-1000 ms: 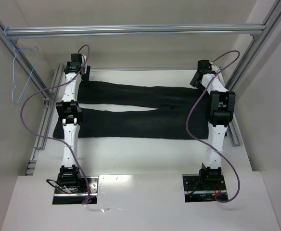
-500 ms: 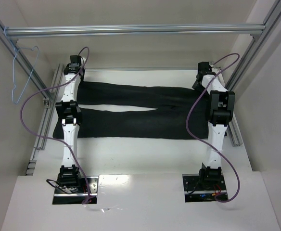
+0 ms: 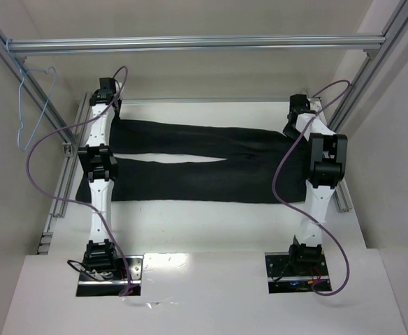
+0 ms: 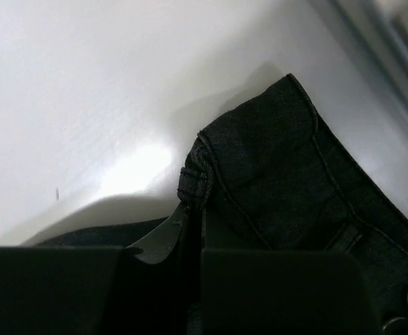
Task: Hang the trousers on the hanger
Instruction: Fold the trousers
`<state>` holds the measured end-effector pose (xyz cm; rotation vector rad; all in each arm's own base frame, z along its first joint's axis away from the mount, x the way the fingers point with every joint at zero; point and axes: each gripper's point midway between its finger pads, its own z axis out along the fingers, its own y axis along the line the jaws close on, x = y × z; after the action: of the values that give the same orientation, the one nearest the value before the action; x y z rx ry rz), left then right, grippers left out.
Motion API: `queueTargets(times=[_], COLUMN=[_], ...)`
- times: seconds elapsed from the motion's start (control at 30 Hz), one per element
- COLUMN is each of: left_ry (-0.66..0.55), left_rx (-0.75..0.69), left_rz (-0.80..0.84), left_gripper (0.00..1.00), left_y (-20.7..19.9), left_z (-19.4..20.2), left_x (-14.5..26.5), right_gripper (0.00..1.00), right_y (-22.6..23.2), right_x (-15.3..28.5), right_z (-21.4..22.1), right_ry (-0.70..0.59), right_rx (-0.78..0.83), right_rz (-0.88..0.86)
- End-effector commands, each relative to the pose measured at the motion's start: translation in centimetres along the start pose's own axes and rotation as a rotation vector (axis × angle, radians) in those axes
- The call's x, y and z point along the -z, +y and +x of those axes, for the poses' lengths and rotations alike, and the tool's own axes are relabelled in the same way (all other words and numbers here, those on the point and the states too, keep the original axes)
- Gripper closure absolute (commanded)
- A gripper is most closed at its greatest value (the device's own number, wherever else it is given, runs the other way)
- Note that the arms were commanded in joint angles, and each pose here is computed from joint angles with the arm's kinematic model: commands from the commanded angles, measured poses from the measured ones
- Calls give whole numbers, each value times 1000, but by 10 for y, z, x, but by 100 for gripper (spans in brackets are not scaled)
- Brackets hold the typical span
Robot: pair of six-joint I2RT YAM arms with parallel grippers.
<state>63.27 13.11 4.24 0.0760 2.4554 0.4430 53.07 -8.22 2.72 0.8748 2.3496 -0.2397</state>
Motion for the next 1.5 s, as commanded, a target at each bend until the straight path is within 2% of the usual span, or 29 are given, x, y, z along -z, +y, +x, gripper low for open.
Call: queueTargets(times=[0.0, 0.03, 0.07, 0.1, 0.13, 0.33, 0.4, 0.47, 0.5, 0.53, 0.6, 0.63, 0.7, 0.77, 1.0, 1.07, 1.2, 1.3, 1.33, 1.47], left_ry=[-120, -150, -139, -133, -161, -162, -111, -118, -44, -67, -61, -19, -30, -23, -68, -38, -65, -57, -21, 4], left_rx=[11, 18, 15, 14, 18, 16, 2, -17, -42, -63, -94, -116, -131, -115, -96, -101, -96, -118, -126, -131], left_rz=[-51, -60, -57, -55, -51, -32, 9, 6, 28, 30, 7, 7, -20, -13, -50, -53, -112, -121, -118, -120], left_gripper=[100, 100, 100, 100, 100, 100, 100, 100, 100, 100, 100, 100, 100, 100, 100, 100, 100, 100, 100, 100], left_y=[42, 49, 49, 50, 55, 62, 52, 57, 45, 48, 48, 44, 46, 45, 53, 50, 65, 63, 58, 53], left_z=[-52, -63, -61, -60, -69, -67, -48, -43, -13, -10, 10, 40, 53, 71, 88, 103, 115, 130, 147, 164], left_x=[71, 90, 93, 100, 118, 169, 169, 192, 177, 198, 200, 205, 211, 221, 248, 247, 260, 259, 255, 248], right_gripper=[100, 100, 100, 100, 100, 100, 100, 100, 100, 100, 100, 100, 100, 100, 100, 100, 100, 95, 95, 95], right_y=[12, 5, 5, 6, -1, -30, -41, -57, -60, -68, -70, -74, -81, -86, -97, -103, -106, -100, -99, -98], right_x=[62, 65, 75, 101, 104, 155, 163, 175, 181, 180, 205, 203, 221, 220, 246, 257, 275, 283, 284, 279], right_z=[-41, -31, -33, -52, -43, -50, -47, -44, -42, -32, -33, -19, -15, 0, 27, 35, 53, 66, 65, 70], right_ry=[-130, -127, -145, -216, -214, -323, -332, -351, -360, -345, -394, -376, -410, -400, -377, -383, -355, -317, -311, -277], right_rx=[-58, -47, -54, -78, -65, -71, -83, -103, -105, -107, -126, -129, -158, -154, -161, -172, -193, -247, -269, -324], right_rz=[-159, -156, -180, -221, -218, -253, -259, -264, -268, -262, -317, -324, -347, -352, -397, -413, -463, -521, -525, -523])
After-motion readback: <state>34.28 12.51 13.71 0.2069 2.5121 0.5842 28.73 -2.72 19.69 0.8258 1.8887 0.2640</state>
